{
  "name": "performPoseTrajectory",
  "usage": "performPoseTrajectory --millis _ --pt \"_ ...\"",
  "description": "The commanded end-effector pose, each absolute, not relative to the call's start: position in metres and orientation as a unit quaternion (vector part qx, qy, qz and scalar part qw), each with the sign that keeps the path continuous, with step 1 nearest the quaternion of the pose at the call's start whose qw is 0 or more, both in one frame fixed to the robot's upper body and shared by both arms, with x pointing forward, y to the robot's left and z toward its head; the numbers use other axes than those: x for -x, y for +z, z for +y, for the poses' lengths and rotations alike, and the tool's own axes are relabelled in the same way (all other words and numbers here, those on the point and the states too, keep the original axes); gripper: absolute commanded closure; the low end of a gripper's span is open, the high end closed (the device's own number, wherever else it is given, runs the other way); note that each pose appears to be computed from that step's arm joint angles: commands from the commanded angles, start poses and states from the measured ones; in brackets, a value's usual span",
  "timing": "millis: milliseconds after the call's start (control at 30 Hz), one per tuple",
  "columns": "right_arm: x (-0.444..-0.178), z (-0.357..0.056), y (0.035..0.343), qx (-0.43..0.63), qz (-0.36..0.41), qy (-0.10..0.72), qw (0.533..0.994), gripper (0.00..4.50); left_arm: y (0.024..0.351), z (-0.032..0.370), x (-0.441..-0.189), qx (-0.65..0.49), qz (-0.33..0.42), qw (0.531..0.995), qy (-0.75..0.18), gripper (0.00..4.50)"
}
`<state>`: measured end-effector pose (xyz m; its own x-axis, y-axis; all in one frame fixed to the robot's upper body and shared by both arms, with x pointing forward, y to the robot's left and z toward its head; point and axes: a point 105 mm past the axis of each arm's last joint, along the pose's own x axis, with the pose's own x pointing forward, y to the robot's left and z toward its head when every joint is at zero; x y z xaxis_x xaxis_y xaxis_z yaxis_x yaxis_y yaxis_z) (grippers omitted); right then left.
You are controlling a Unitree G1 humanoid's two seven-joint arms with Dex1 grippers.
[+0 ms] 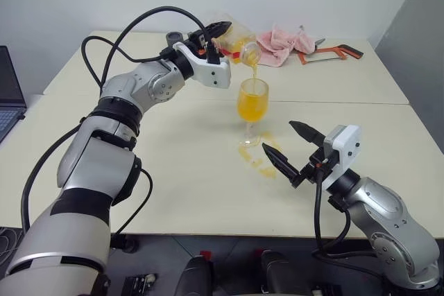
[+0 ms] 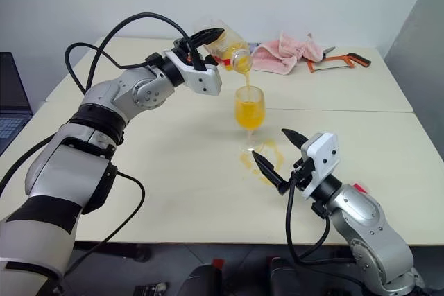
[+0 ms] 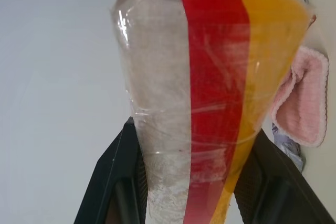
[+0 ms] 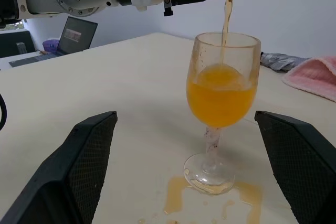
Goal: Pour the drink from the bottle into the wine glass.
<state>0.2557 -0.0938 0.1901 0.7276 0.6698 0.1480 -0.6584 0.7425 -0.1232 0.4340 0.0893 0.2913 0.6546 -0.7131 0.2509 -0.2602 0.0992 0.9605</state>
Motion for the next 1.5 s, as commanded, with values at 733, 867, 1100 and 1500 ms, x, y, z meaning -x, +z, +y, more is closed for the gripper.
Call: performPoseTrajectory --millis 733,867,1100,1500 --pt "-0.254 -0.09 0.207 0.047 -0.129 0.362 0.922 0.0 0.297 0.087 -0.433 -0.491 -0.343 0.766 -0.232 2.79" --pt "-0.256 -0.091 0.21 0.057 -0.133 0.363 0.921 0.0 0.293 0.1 -0.441 -0.399 -0.302 0.833 -0.236 2.79" --pt "-0.246 -0.078 0.197 0.092 -0.075 0.456 0.882 0.0 0.255 0.178 -0.459 -0.186 -0.168 0.955 -0.16 2.8" --pt "-0.266 -0.075 0.183 0.147 -0.027 0.485 0.862 0.0 0.178 0.251 -0.435 -0.037 -0.039 0.996 -0.067 2.81"
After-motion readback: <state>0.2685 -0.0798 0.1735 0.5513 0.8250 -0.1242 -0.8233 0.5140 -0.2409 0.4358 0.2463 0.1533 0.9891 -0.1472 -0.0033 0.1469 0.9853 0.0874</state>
